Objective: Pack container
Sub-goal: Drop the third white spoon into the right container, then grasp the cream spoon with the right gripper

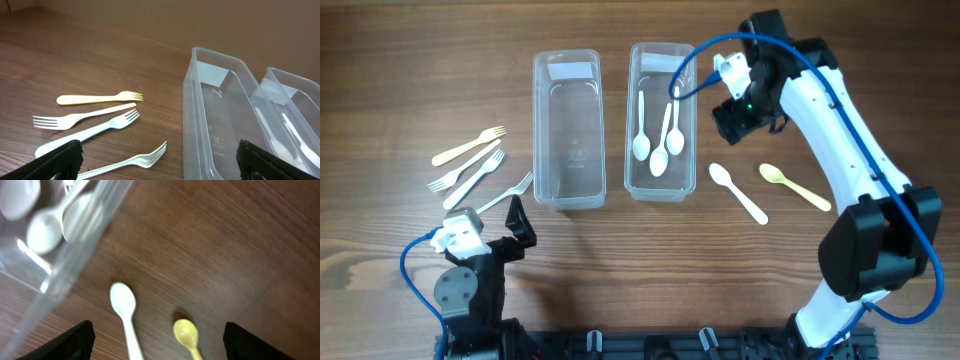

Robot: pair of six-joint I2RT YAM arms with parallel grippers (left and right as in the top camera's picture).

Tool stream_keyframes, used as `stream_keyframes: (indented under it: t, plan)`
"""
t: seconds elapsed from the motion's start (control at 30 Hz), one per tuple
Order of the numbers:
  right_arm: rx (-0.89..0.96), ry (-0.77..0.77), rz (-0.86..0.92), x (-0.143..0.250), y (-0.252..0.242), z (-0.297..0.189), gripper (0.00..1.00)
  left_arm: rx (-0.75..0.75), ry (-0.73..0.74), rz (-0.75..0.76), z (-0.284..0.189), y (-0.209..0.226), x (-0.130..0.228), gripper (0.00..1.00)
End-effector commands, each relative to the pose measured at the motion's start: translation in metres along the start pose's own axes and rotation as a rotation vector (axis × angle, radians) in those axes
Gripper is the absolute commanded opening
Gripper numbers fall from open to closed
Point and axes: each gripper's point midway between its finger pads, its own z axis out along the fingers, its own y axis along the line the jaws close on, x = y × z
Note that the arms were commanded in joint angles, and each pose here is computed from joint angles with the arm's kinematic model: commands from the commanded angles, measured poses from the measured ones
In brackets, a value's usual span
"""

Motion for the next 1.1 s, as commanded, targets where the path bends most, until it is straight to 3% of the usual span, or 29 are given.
stream_keyframes:
  t: [0.0, 0.27, 0.57, 0.73, 0.9, 1.07]
  plan:
    - [-0.016, 0.011, -0.138, 0.018, -0.006, 0.013, 0.84, 0.016, -0.002, -0.005, 0.000, -0.003, 0.001, 1.00]
    - [-0.070, 0.061, -0.010, 0.053, 0.001, 0.063, 0.76, 0.016, -0.002, -0.005, 0.000, -0.003, 0.001, 1.00]
    - [-0.090, 0.025, -0.128, 0.051, 0.005, 0.071, 0.85, 0.016, -0.002, -0.005, 0.000, -0.003, 0.001, 1.00]
    - [0.031, 0.051, -0.070, 0.060, -0.033, 0.072, 0.85, 0.016, -0.002, -0.005, 0.000, -0.003, 0.001, 1.00]
    - [0.043, 0.069, 0.051, 0.088, -0.071, 0.070, 0.85, 0.016, -0.002, -0.005, 0.000, -0.003, 0.001, 1.00]
    - [0.026, 0.102, 0.047, 0.107, -0.082, 0.068, 0.85, 0.016, -0.002, -0.005, 0.000, -0.003, 0.001, 1.00]
